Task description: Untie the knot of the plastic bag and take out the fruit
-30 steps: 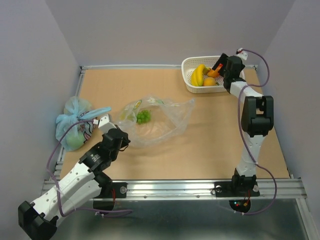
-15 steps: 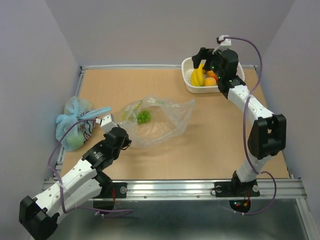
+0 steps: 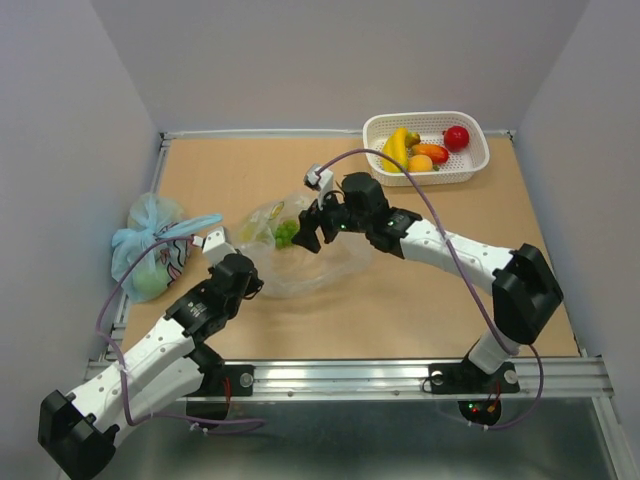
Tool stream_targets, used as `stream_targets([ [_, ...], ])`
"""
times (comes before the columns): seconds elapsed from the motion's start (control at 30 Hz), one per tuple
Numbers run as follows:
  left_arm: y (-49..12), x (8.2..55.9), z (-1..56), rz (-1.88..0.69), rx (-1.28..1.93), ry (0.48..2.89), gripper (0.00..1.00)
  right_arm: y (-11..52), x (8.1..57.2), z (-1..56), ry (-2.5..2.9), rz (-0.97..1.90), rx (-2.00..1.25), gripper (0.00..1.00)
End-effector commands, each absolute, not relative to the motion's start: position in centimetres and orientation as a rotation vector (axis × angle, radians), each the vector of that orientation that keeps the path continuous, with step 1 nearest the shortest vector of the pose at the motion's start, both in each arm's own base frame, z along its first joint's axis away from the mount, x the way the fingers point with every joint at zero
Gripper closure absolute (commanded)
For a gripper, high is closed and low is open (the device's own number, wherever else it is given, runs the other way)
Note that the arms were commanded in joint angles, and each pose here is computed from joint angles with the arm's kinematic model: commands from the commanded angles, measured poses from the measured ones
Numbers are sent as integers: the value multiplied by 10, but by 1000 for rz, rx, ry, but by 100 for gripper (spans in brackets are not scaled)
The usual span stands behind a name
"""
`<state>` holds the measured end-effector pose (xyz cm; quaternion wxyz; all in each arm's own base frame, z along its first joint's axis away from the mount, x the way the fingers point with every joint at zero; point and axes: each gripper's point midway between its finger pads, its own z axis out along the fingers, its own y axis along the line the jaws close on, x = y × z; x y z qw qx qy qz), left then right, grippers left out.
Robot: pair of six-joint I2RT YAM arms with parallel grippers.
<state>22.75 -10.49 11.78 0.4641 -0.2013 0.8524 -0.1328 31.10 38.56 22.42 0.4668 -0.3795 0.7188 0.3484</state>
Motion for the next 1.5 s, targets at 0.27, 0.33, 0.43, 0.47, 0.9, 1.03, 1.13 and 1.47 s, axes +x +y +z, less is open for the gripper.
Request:
stream_targets([
  [0.27, -118, 234, 149, -439, -473, 2022, 100, 397, 344, 139, 2055, 829, -538, 24],
  [0.33, -119, 234, 151, -444, -473, 2019, 100, 396, 358, 134, 2071, 797, -410, 26],
  [0.43, -120, 235, 154, -451, -470, 2018, 100, 403, 369, 118, 2100, 800, -325, 30],
  [0.47, -121, 235, 154, -451, -469, 2020, 100, 407, 374, 118, 2091, 809, -309, 31],
  [0.9, -132, 228, 139, -501, -433, 2081, 100, 432, 398, 86, 2015, 905, -180, 31],
  [1.03, -132, 227, 135, -496, -428, 2092, 100, 438, 402, 85, 1975, 934, -180, 31],
  [1.13, -133, 227, 133, -492, -418, 2101, 100, 442, 404, 74, 1987, 934, -177, 33],
  [1.47, -129, 229, 135, -461, -419, 2092, 100, 435, 402, 86, 1942, 916, -204, 100],
])
